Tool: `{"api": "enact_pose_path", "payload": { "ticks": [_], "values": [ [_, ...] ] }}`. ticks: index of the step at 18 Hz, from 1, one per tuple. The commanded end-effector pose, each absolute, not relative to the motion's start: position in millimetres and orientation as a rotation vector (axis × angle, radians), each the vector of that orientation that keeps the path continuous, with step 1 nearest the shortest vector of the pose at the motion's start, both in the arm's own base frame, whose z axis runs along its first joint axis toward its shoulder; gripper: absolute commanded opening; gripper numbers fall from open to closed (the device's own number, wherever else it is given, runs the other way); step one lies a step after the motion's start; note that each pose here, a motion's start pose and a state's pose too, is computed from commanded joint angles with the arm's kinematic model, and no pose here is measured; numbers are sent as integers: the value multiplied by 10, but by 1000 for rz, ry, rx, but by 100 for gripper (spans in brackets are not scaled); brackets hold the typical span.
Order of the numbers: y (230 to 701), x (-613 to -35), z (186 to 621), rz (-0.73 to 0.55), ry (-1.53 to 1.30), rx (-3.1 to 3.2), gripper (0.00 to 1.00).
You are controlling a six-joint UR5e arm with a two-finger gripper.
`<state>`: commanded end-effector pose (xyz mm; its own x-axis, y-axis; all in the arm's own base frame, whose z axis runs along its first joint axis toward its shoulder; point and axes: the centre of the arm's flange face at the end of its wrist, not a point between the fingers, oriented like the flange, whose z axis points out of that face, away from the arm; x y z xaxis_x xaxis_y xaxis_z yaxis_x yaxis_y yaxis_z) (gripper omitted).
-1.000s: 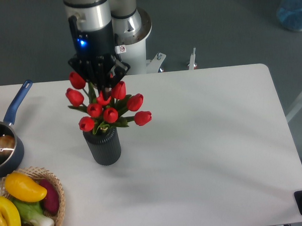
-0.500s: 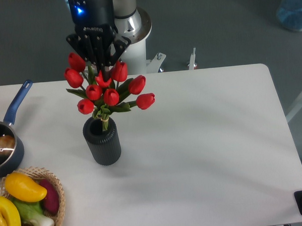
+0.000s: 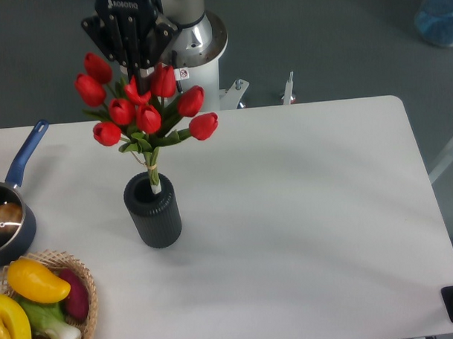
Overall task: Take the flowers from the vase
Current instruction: 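Lift the gripped tulip bunch straight up out of the vase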
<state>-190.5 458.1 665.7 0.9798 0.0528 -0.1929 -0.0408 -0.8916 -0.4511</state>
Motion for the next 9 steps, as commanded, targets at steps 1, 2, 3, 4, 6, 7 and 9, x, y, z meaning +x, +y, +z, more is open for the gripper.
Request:
{"api": "enact_pose_path", "payload": {
  "ticks": [1, 2, 3, 4, 6, 7, 9],
  "values": [
    [4576, -1908, 6681, 277, -14, -2653, 2],
    [4558, -1929, 6696, 280, -23, -2649, 2],
    [4527, -1925, 6733, 282, -29, -2641, 2],
    [4527, -1926, 6742, 276, -30, -2636, 2],
    [4514, -1944, 6775, 284, -35, -2630, 2],
    [4496, -1988, 6776, 282, -50, -2628, 2],
    [4483, -2028, 6781, 266, -59, -2618, 2]
  ]
}}
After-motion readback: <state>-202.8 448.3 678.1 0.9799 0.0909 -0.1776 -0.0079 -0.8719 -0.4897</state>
